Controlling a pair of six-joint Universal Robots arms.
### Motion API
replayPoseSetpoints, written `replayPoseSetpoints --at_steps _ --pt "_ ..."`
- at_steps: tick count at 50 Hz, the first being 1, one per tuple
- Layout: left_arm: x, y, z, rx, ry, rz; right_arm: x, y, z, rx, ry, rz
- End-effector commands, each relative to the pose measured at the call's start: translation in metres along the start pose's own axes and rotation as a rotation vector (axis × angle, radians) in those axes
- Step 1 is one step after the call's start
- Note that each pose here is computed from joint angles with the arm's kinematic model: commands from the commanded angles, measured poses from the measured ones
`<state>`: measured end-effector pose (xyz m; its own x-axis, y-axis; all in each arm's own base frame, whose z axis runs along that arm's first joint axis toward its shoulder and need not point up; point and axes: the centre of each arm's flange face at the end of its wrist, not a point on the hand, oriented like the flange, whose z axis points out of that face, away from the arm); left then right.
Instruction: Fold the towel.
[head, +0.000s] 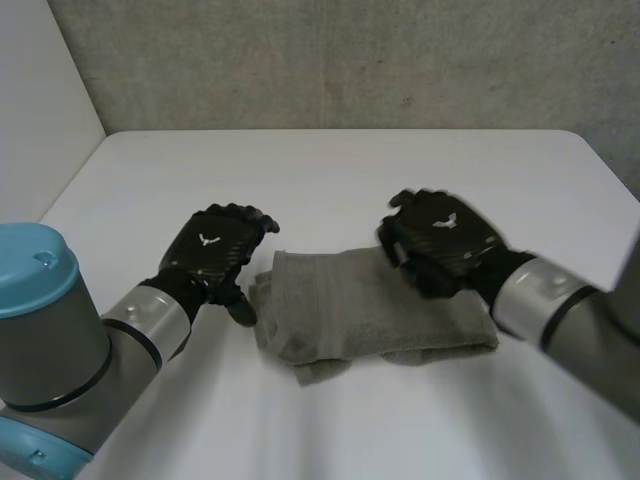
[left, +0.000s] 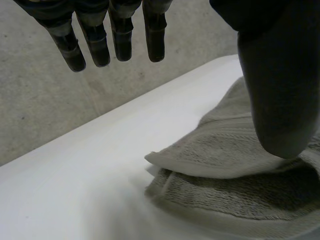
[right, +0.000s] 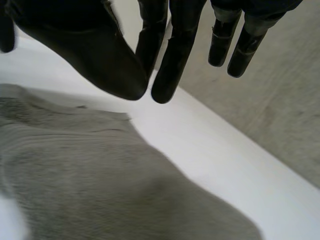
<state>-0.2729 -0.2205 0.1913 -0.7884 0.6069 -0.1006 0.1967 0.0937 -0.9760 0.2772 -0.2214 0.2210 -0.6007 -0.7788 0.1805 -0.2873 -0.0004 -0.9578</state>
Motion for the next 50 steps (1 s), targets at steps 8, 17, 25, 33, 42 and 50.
replayPoseSetpoints --at_steps 8,17,25,33,42,50 --pt "-0.001 -0.001 -0.001 0.005 0.003 -0.041 0.044 0.067 -0.023 -0.107 0.147 0.107" --pt "0.001 0.001 0.0 0.0 0.007 -0.042 0.062 0.092 -0.04 -0.121 0.148 0.178" --pt "0.002 0.002 -0.001 -0.003 0.007 -0.042 0.062 0.112 -0.035 -0.155 0.152 0.15" --pt "0.002 0.002 -0.001 -0.002 0.01 -0.042 0.071 0.117 -0.032 -0.155 0.207 0.125" --pt "0.002 0.002 -0.001 -0.004 0.01 -0.042 0.072 0.125 -0.028 -0.171 0.2 0.141" --pt "0.002 0.002 -0.001 -0.004 0.01 -0.042 0.07 0.126 -0.026 -0.174 0.188 0.146"
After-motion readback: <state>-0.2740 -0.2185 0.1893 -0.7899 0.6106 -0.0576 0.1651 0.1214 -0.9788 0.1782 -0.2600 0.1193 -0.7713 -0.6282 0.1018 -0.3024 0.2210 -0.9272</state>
